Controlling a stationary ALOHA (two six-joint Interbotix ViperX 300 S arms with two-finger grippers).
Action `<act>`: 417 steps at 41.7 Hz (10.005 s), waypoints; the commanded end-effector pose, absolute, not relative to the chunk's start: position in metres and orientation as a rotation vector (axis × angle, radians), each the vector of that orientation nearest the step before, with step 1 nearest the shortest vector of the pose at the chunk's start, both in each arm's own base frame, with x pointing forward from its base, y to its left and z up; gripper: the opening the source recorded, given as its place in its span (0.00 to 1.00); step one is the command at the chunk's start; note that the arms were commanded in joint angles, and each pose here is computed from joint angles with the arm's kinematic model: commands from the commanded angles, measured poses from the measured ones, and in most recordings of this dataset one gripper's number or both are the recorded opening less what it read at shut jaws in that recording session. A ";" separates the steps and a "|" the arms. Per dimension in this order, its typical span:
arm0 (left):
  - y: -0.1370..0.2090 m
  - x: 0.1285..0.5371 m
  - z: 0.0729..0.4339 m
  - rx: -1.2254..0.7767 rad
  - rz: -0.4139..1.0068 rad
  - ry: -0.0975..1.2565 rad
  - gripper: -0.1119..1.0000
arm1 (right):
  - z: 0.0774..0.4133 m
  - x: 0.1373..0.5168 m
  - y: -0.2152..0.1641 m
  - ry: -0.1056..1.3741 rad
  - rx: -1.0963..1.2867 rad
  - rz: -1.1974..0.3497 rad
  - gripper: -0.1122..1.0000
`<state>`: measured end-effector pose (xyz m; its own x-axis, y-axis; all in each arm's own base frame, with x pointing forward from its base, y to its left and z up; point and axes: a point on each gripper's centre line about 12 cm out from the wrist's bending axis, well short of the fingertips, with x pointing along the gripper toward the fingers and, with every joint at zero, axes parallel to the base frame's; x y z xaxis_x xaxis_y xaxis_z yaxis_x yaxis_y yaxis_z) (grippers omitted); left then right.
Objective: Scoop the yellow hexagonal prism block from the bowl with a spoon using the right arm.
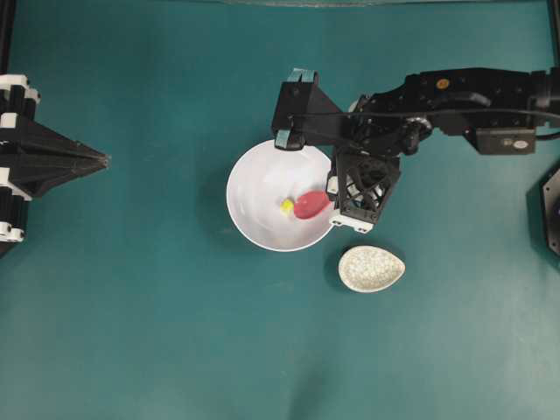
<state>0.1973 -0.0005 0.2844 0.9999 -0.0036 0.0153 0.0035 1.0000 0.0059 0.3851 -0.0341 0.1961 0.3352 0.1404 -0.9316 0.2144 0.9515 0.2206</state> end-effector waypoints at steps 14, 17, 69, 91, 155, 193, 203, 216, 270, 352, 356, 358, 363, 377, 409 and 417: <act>-0.001 0.199 0.295 0.004 -0.004 -0.049 0.10 | 0.200 0.401 -0.034 1.147 0.316 -0.056 0.31; -0.001 0.199 0.295 0.004 -0.006 -0.049 0.10 | 0.201 0.404 -0.033 1.126 0.312 -0.056 0.31; -0.001 0.198 0.296 0.001 -0.004 -0.054 0.10 | 0.241 0.425 -0.038 0.833 0.287 -0.080 0.31; -0.001 0.199 0.295 0.001 -0.006 -0.044 0.10 | 0.291 0.397 -0.034 0.752 0.276 -0.062 0.31; -0.001 0.200 0.292 0.001 -0.004 -0.032 0.10 | 0.278 0.301 -0.026 0.814 0.313 -0.098 0.31; -0.001 0.199 0.293 0.004 -0.004 -0.035 0.10 | 0.216 0.369 -0.037 1.058 0.280 -0.117 0.31; -0.001 0.199 0.293 0.004 -0.004 -0.037 0.10 | 0.209 0.373 -0.038 1.069 0.283 -0.119 0.31; -0.001 0.199 0.294 0.004 -0.006 -0.040 0.10 | 0.195 0.382 -0.040 1.060 0.282 -0.128 0.31; -0.001 0.199 0.294 0.003 -0.004 -0.041 0.10 | 0.186 0.408 -0.041 0.897 0.329 -0.148 0.31; -0.001 0.200 0.293 0.003 -0.005 -0.035 0.10 | 0.262 0.342 -0.027 1.184 0.489 -0.160 0.31; -0.001 0.200 0.293 0.003 -0.004 -0.035 0.10 | 0.263 0.343 -0.028 1.238 0.495 -0.161 0.31; -0.001 0.200 0.293 0.004 -0.004 -0.037 0.10 | 0.263 0.344 -0.028 1.267 0.499 -0.163 0.31; -0.001 0.200 0.293 0.003 -0.004 -0.035 0.10 | 0.263 0.348 -0.029 1.341 0.505 -0.165 0.31; -0.001 0.200 0.293 0.004 -0.004 -0.035 0.10 | 0.271 0.373 -0.036 1.410 0.496 -0.167 0.31; -0.001 0.200 0.293 0.006 -0.005 -0.035 0.10 | 0.241 0.397 -0.047 1.482 0.497 -0.184 0.31; -0.001 0.199 0.293 0.006 -0.004 -0.038 0.10 | 0.234 0.405 -0.049 1.455 0.497 -0.187 0.31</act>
<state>0.1968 -0.0005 0.2849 0.9999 -0.0036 0.0169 0.0035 1.0000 0.0029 0.3997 -0.0473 0.2211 0.0705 0.1847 -0.9803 0.4234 0.8842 0.1971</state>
